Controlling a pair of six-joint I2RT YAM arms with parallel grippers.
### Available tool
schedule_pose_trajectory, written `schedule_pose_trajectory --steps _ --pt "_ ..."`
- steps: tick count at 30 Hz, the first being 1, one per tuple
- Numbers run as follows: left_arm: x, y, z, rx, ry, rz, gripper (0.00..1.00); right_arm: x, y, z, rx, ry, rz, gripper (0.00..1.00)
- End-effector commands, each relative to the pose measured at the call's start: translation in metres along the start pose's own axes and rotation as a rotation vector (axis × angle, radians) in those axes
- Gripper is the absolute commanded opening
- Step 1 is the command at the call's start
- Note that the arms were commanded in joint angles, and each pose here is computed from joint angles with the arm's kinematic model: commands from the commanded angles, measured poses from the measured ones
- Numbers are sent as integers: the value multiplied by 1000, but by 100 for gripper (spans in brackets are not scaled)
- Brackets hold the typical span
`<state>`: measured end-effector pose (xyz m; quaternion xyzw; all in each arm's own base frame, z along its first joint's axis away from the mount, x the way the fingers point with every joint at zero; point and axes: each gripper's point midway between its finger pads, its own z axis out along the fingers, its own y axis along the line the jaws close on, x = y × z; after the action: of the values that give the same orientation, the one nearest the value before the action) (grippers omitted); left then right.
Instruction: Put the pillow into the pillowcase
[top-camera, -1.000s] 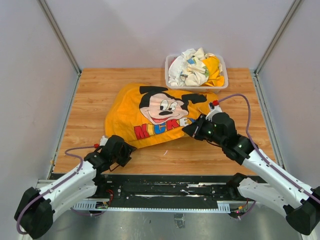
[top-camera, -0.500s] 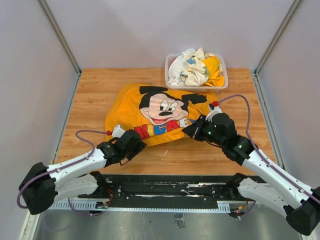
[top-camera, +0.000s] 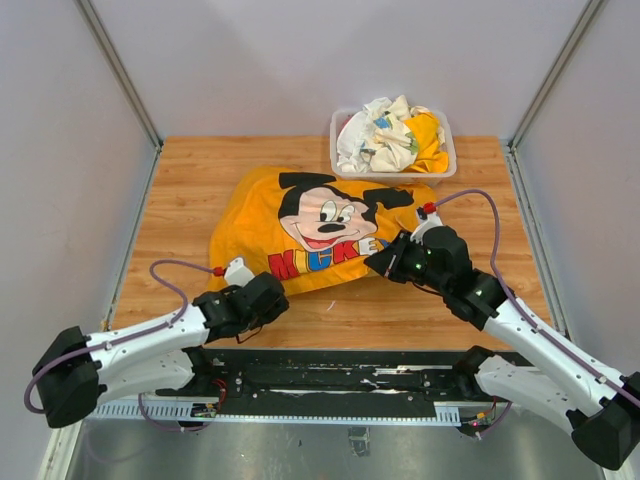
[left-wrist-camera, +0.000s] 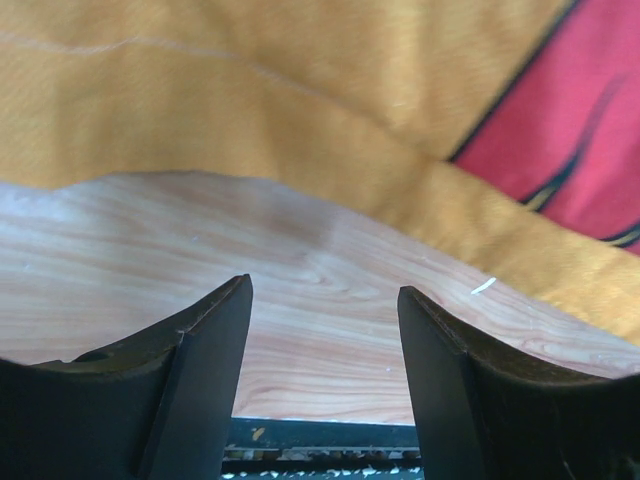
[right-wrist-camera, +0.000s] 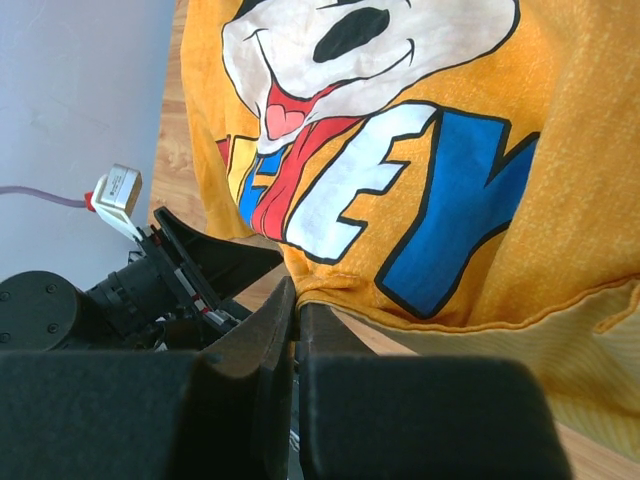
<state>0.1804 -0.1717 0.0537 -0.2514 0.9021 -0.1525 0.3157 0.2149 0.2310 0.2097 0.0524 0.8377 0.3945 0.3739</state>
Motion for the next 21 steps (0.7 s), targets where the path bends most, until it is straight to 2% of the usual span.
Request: schedule_pose_trajectory --steps 1,4,12,21 --pt "2 15 -5 6 -9 -161 64 -9 20 -3 -80 -39 -38 1" --pt "-6 29 -16 -31 -33 -237 64 -9 19 -4 -78 -36 -41 1" --pt "5 68 -27 -99 11 -474 64 -9 15 -8 -86 -51 -44 1" --pt "-13 87 -17 -121 -132 -598 65 -11 7 -17 -93 -62 -55 1"
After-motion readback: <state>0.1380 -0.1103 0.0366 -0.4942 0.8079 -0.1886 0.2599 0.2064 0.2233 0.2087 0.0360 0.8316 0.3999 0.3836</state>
